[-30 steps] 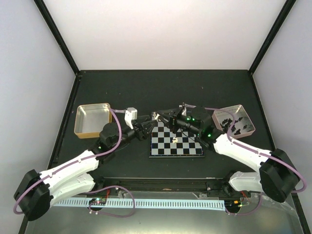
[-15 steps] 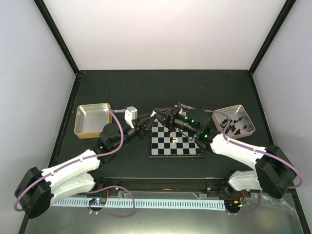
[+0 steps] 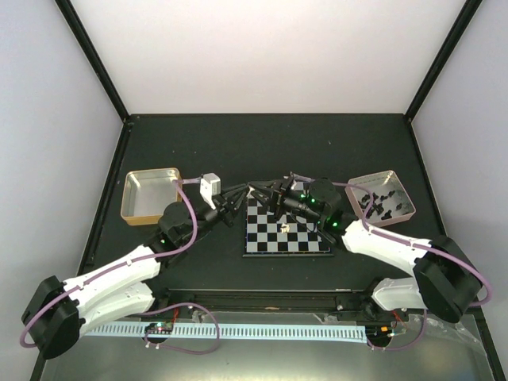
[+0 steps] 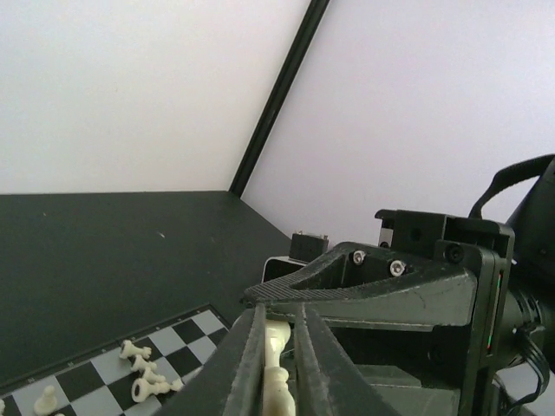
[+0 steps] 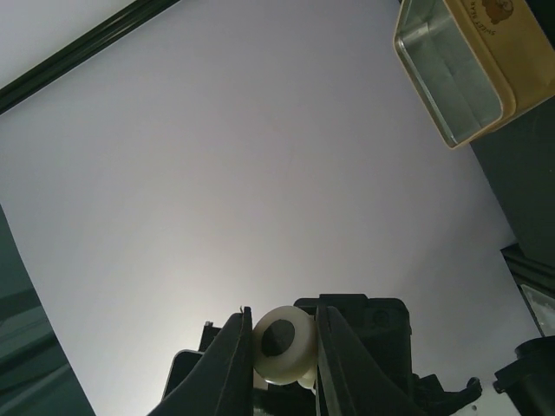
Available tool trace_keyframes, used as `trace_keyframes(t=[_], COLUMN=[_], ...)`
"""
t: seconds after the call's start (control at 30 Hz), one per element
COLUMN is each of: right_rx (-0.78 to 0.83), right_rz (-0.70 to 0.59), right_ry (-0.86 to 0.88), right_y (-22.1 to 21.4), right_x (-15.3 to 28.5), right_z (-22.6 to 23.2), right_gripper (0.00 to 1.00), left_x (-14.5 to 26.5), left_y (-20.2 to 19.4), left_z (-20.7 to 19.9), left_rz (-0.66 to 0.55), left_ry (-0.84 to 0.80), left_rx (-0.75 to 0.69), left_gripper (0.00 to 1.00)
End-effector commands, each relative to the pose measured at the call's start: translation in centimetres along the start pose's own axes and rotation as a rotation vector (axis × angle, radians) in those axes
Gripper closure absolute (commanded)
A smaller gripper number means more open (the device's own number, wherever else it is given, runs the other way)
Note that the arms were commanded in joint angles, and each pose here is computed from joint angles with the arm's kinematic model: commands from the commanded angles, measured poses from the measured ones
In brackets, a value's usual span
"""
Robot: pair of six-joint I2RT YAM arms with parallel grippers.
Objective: Set up the chess pieces on the board
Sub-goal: Place the chess piece on the chessboard.
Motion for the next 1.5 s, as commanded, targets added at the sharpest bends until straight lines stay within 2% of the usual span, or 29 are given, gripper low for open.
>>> trace_keyframes(t=[0.0,0.07,0.13,0.27,0.37,0.6,0.77,0.83,0.9,1.0,1.1,1.33,1.47], right_rx=[0.006,0.008,0.009,0.002,-0.007,-0.003,-0.006,0.006,0.027,0.098,0.17,0.385,0.526], right_rz=[0.032,0.035,0.035,0.036,0.054,0.081,0.086,0.083,0.076,0.046,-0.045,-0.385,-0.629], right_ry=[0.004,0.006,0.016,0.026,0.052,0.057,0.051,0.048,0.037,-0.025,-0.139,-0.316,-0.457], right_y=[-0.4,-0.5,-0.5,-0.3,-0.5,-1.1,-1.1,-1.0,-0.9,0.1,2.4,7.4,8.8], right_x=[-0.1,-0.1,-0.1,-0.1,-0.1,-0.1,0.0,-0.1,-0.1,0.3,1.9,8.8,12.3], right_z=[-0.1,-0.1,0.0,-0.1,0.2,0.7,0.5,0.4,0.2,-0.8,-3.0,-4.9,-4.6], right_gripper=[0.87,0.87,0.87,0.87,0.87,0.87,0.87,0.83,0.73,0.54,0.43,0.4,0.4], left_x=[-0.1,-0.2,-0.3,-0.2,-0.1,-0.1,-0.3,-0.3,-0.4,-0.5,-0.2,0.6,-0.7], left_y=[1.3,1.0,0.9,0.5,0.0,0.1,0.4,0.3,0.1,-0.1,-1.3,-5.8,-7.7], left_z=[-0.3,-0.3,-0.3,-0.2,-0.2,-0.3,-0.2,-0.1,0.2,0.6,0.8,1.3,1.9], left_rz=[-0.047,-0.033,-0.023,-0.001,0.017,0.004,0.005,0.023,0.056,0.152,0.322,0.812,1.006], left_ry=[-0.007,-0.014,-0.013,-0.005,-0.017,-0.024,-0.015,0.003,0.036,0.087,0.125,0.154,0.177], left_rx=[-0.026,-0.026,-0.023,-0.005,0.007,0.015,0.004,0.006,0.01,0.013,0.007,0.009,0.014], left_gripper=[0.92,0.94,0.93,0.77,0.75,0.92,0.98,0.98,0.98,0.98,0.98,0.98,0.99])
Point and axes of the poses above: each gripper's point midway between its finger pads, its own x axis back along the fingers, its own z axis along the line the jaws close on, y = z × x, the point moved 7 cm from there along x, back along the fingers, and after that the axes turned 11 degrees about -x, right-handed, at the moved point
